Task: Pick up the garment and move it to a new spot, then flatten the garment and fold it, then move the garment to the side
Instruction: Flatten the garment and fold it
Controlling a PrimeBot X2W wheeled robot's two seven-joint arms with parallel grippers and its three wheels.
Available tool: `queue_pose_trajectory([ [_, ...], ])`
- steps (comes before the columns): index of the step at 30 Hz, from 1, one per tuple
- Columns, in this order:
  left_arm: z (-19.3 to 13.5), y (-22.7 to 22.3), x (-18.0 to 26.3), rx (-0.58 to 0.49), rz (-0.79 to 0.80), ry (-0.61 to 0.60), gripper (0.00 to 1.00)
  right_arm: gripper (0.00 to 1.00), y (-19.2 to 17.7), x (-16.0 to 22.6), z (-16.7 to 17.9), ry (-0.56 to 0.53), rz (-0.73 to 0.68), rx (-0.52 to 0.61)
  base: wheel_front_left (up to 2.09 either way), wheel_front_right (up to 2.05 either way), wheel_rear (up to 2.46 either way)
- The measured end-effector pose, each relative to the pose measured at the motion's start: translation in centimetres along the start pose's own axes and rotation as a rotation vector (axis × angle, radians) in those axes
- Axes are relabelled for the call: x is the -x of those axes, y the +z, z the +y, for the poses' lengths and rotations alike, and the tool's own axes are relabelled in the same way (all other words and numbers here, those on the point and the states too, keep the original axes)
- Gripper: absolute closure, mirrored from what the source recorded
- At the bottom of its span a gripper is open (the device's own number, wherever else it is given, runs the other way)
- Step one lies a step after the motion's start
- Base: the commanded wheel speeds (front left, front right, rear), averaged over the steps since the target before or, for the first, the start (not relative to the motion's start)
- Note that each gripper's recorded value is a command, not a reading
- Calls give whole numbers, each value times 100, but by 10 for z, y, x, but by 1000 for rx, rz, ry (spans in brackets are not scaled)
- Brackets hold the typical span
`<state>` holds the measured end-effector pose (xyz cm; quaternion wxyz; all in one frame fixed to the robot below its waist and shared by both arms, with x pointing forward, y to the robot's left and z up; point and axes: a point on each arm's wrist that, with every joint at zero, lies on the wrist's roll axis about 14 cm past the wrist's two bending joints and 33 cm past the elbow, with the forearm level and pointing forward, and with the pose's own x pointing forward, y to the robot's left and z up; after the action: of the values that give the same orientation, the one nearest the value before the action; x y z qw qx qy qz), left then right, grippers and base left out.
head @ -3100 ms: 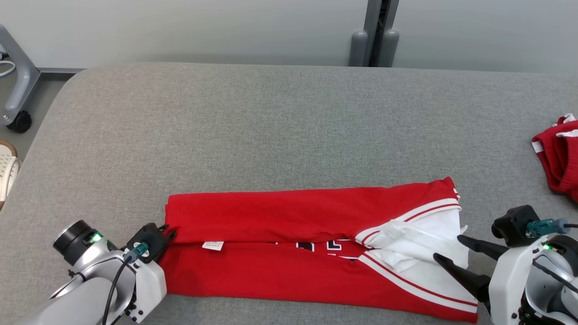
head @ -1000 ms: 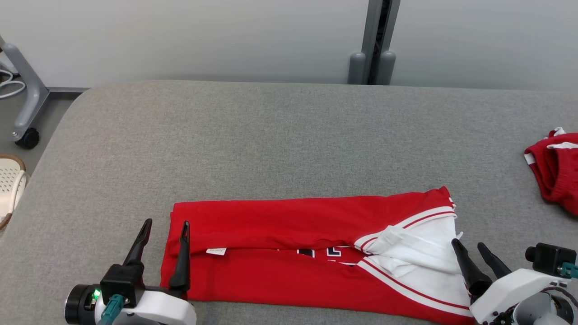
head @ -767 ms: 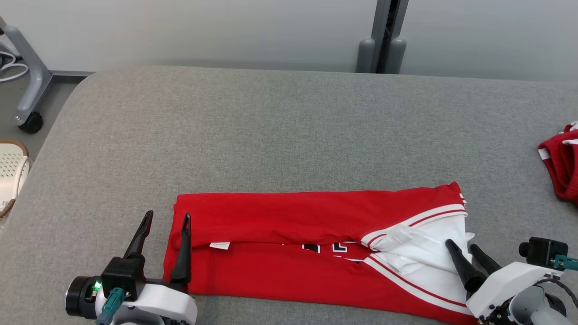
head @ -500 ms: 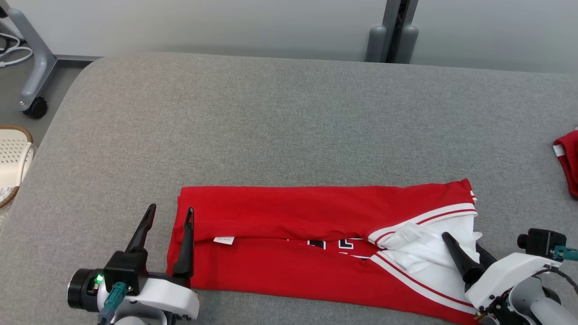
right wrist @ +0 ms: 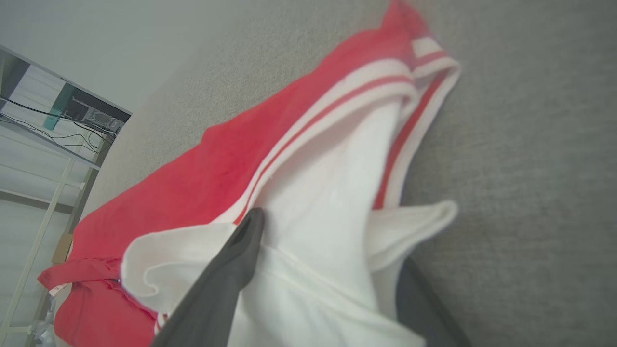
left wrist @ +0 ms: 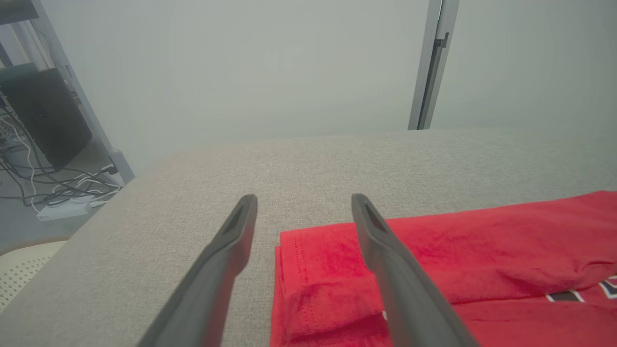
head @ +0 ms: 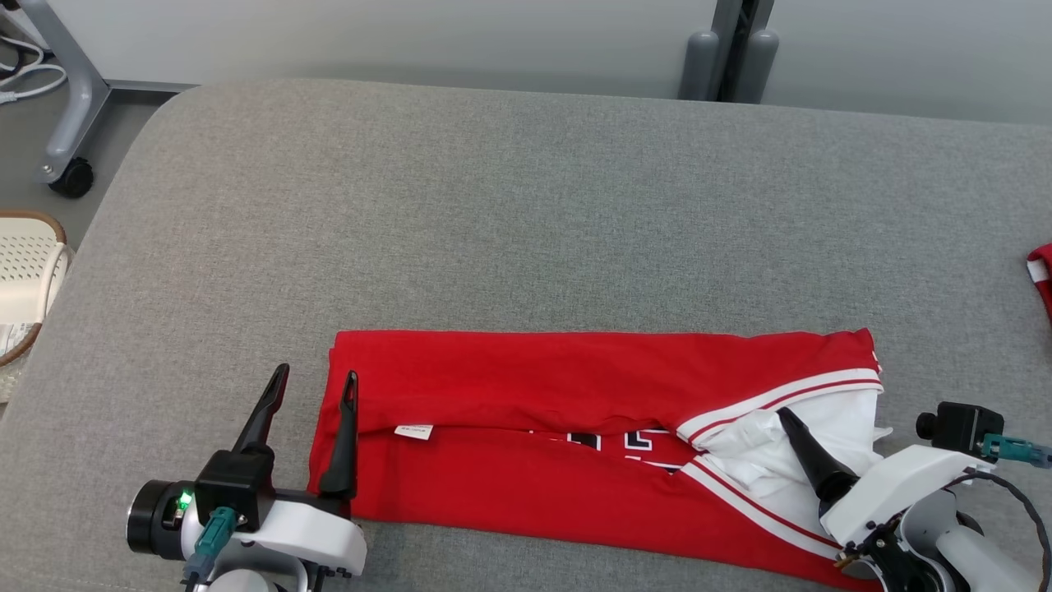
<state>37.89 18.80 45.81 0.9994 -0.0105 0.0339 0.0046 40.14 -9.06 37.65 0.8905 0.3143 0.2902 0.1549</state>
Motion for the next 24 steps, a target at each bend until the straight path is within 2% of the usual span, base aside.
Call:
queue_pose_trajectory([
  [9, -2, -3, -1, -2, 9, -6, 0, 0, -3, -5, 9, 23, -2, -19, 0, 0, 0],
  [10, -2, -2, -1, -2, 8, -7, 0, 5, -3, -6, 9, 24, -2, -17, 0, 0, 0],
  [12, -2, -2, -2, -2, 5, -7, 0, 65, -3, -6, 8, 20, -2, -15, 0, 0, 0],
  [13, -2, -2, -2, -2, 5, -7, 0, 89, -3, -5, 6, 15, -4, -16, 0, 0, 0],
  [14, -2, -2, -1, -2, 6, -7, 0, 100, -3, -6, 5, 12, -6, -14, 0, 0, 0],
  [24, -3, 0, 0, -1, 2, -9, 0, 100, -1, -3, 2, 2, -24, 16, 0, 0, 0],
])
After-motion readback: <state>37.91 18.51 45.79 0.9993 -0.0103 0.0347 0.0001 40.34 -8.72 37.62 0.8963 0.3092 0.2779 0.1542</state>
